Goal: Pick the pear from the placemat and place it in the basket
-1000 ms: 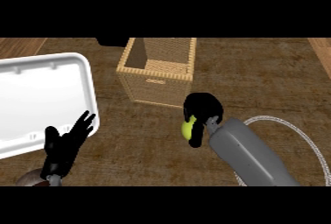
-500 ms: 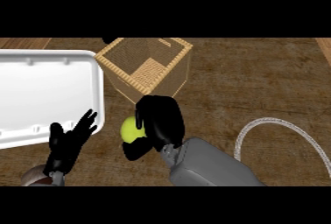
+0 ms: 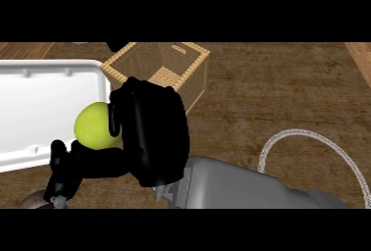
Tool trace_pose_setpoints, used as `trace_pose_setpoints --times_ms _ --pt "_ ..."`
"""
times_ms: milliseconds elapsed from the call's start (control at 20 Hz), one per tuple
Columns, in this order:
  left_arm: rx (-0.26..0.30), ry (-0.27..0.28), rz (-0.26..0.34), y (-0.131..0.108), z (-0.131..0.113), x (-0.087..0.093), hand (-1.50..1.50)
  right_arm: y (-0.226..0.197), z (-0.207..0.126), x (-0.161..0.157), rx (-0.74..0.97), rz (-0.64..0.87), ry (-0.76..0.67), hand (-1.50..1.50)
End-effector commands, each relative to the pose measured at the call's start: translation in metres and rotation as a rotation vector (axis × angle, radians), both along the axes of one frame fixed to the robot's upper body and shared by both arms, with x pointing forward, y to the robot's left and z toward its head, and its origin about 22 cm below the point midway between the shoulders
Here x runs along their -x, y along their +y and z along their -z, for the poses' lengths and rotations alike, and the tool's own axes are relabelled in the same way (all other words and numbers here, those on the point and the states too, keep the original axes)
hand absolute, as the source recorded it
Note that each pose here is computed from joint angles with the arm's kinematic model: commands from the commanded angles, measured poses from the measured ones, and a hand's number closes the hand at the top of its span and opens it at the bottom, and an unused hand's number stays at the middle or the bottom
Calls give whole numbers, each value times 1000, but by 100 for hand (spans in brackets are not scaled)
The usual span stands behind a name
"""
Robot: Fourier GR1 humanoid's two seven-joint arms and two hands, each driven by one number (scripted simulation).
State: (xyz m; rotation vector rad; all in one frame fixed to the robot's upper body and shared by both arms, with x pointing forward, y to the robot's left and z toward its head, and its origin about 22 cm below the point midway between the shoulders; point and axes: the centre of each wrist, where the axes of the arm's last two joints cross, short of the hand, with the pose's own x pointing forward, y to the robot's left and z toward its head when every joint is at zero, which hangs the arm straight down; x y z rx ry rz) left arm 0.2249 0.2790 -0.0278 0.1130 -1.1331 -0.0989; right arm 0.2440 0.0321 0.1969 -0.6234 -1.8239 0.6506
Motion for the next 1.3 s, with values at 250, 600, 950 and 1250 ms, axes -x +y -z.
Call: trace_pose_setpoints --times_ms 250,600,950,1250 --pt "-11 108 -58 17 12 12 0 20 -69 -4 -160 225 17 150" --pt "1 106 -62 6 27 23 0 22 -106 -29 -157 306 55 150" --pt "-2 101 -68 10 15 21 0 14 -81 -78 -80 359 65 150" --pt "-4 110 -49 11 22 22 0 15 -75 -95 -128 347 90 150"
